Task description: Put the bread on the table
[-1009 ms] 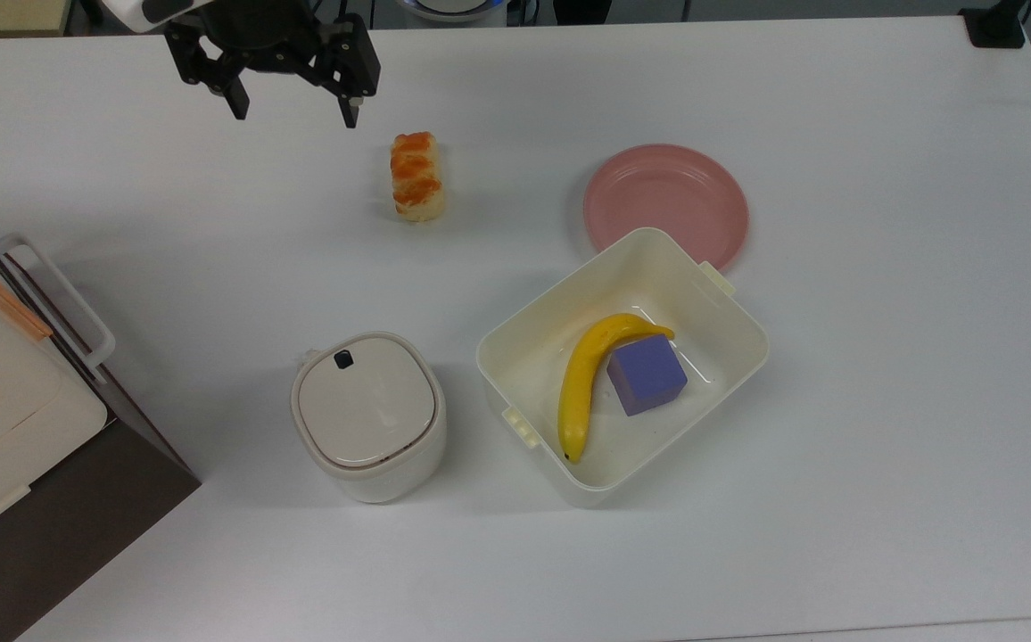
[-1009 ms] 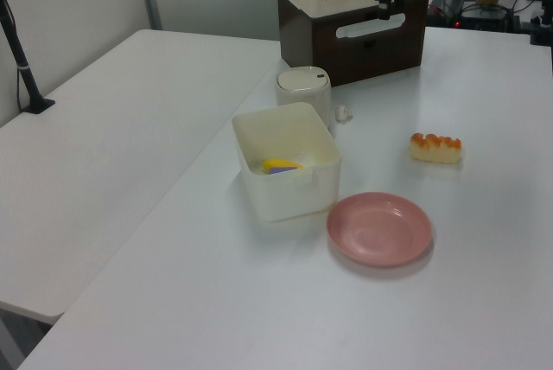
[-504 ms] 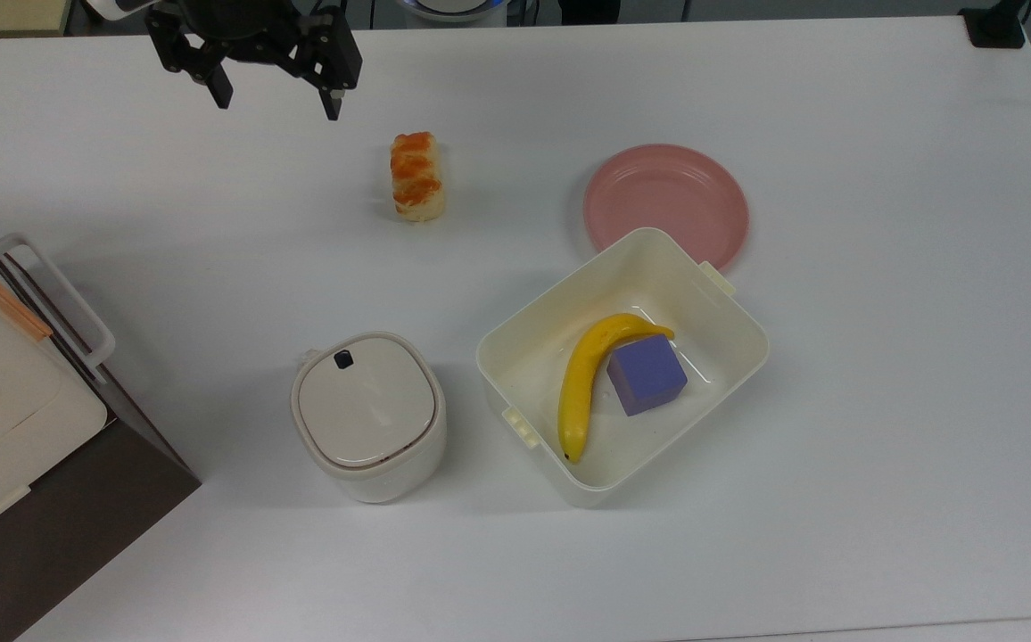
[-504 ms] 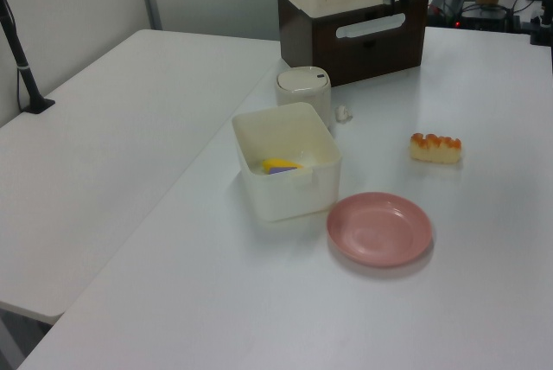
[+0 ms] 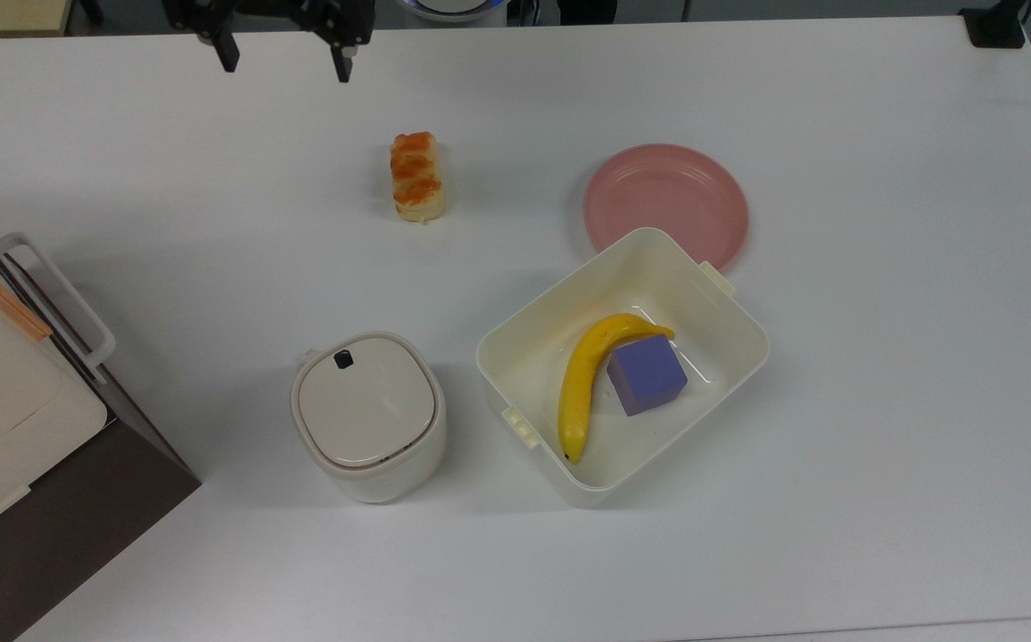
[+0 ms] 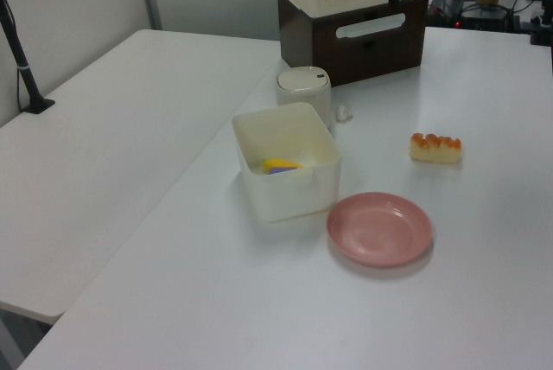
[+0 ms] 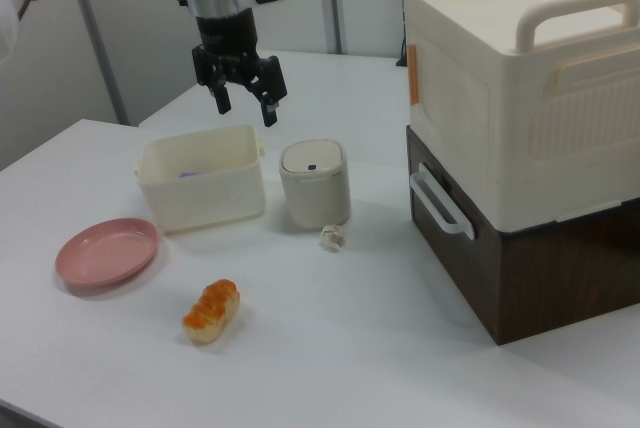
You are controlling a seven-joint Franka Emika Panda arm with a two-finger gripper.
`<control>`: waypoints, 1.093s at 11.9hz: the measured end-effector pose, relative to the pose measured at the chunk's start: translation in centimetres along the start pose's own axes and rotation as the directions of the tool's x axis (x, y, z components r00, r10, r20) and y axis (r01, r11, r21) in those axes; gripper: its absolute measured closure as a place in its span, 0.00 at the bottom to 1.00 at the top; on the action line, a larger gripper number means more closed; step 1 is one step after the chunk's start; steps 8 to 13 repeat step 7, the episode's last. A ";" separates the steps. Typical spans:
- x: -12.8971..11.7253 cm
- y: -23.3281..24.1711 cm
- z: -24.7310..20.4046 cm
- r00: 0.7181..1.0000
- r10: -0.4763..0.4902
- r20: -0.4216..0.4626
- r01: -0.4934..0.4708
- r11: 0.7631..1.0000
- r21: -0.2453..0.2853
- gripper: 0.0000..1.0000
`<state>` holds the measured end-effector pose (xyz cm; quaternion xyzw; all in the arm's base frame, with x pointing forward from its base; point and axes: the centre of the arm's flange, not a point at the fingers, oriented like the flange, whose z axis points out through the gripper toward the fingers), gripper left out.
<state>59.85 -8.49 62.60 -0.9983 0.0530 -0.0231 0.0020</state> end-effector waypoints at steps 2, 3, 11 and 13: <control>-0.5 -0.6 0.0 1.000 -0.006 -0.010 0.006 1.000 -0.001 0.00; -0.7 -0.6 0.1 1.000 -0.006 -0.007 0.005 1.000 -0.001 0.00; -0.8 -0.5 0.3 1.000 -0.004 -0.003 0.004 1.000 -0.001 0.00; -0.8 -0.5 0.3 1.000 -0.004 -0.003 0.004 1.000 -0.001 0.00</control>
